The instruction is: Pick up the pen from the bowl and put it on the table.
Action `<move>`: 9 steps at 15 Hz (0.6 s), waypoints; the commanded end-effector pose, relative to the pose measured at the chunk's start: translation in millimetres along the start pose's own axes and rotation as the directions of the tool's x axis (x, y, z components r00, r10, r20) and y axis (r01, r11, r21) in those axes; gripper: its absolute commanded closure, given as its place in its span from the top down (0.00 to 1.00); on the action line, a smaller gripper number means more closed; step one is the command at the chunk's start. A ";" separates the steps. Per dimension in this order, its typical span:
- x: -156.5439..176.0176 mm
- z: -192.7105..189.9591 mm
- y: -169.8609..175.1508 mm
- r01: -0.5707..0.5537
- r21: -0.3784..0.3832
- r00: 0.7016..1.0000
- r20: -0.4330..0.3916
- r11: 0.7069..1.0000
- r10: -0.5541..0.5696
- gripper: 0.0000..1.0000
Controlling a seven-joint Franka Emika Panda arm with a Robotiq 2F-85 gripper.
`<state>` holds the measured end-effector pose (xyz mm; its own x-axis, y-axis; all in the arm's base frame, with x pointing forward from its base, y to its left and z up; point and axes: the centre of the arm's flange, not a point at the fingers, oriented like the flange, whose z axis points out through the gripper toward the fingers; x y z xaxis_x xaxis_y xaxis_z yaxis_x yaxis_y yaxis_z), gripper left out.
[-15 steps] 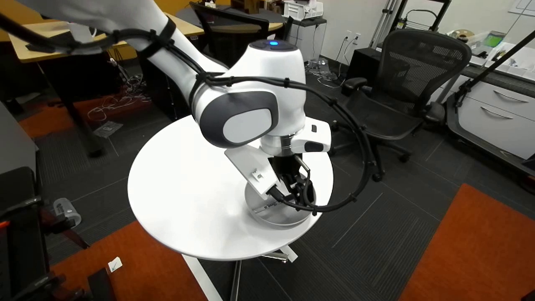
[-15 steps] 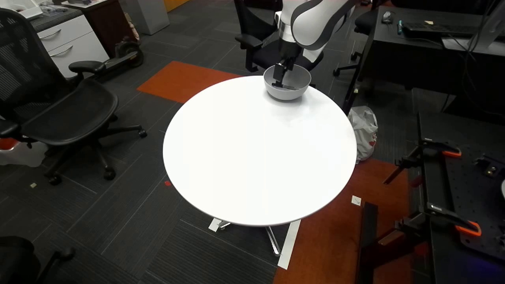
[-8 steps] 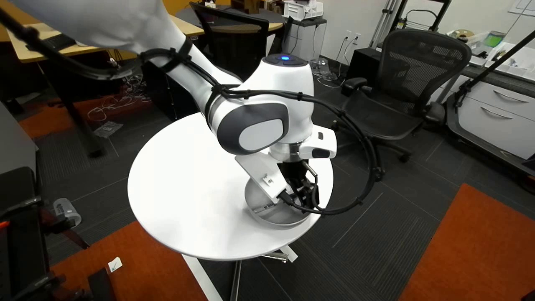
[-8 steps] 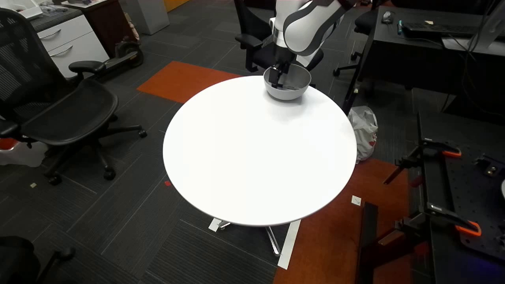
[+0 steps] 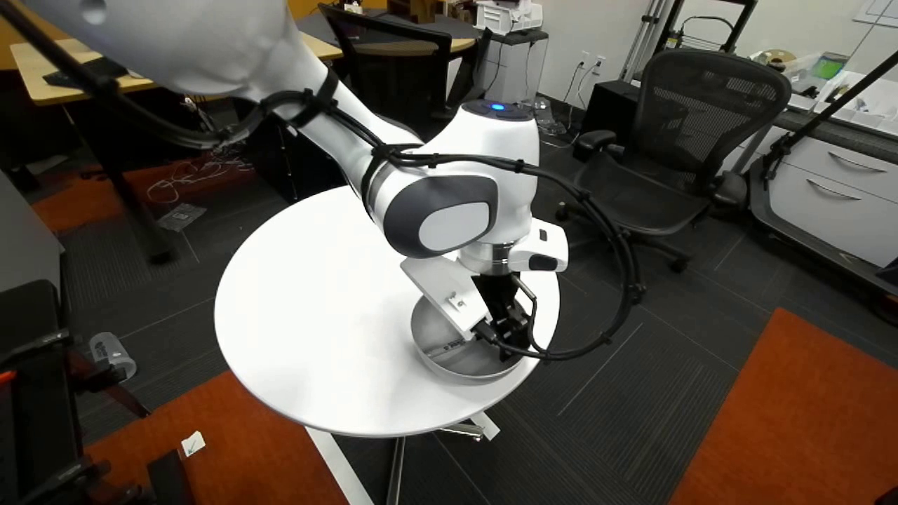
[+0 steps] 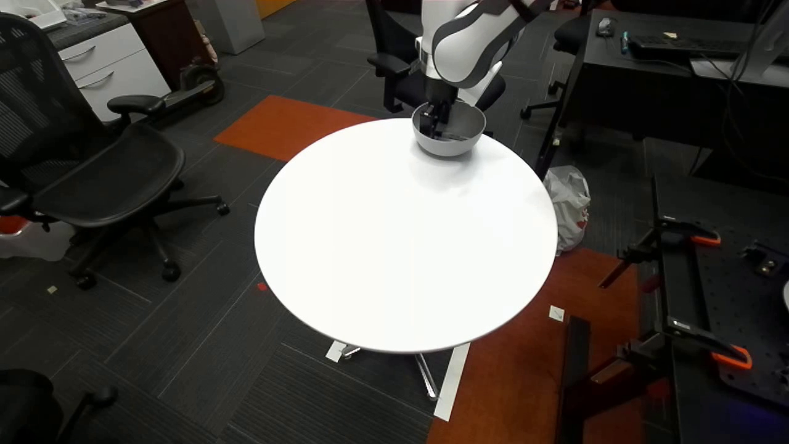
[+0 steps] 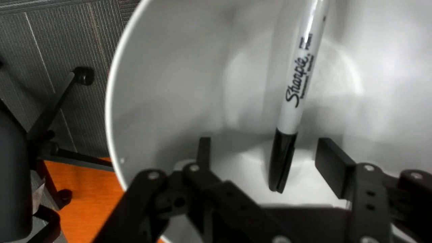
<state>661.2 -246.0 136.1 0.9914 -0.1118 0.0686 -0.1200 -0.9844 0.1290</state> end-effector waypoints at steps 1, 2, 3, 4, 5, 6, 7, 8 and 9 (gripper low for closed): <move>10.0 4.8 4.9 0.011 0.030 1.000 0.026 0.999 -0.012 0.50; 10.2 5.4 4.9 0.011 0.030 1.000 0.027 0.999 -0.012 0.42; 11.3 3.7 4.6 0.010 0.031 1.000 0.026 0.999 -0.010 0.34; 11.4 3.0 4.5 0.009 0.032 1.000 0.027 0.999 -0.010 0.28; 11.5 2.6 4.4 0.009 0.033 1.000 0.027 0.999 -0.010 0.19; 11.3 2.5 4.7 0.009 0.033 1.000 0.027 0.999 -0.010 0.12; 11.1 2.9 4.8 0.008 0.032 1.000 0.027 0.999 -0.009 0.04; 10.2 1.8 4.1 0.003 0.029 1.000 0.030 1.000 -0.003 0.01; 8.8 -1.5 3.4 -0.002 0.026 1.000 0.029 1.000 0.001 0.00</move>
<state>666.7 -246.0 137.6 0.9917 -0.1151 0.0571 -0.1214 -0.9850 0.1229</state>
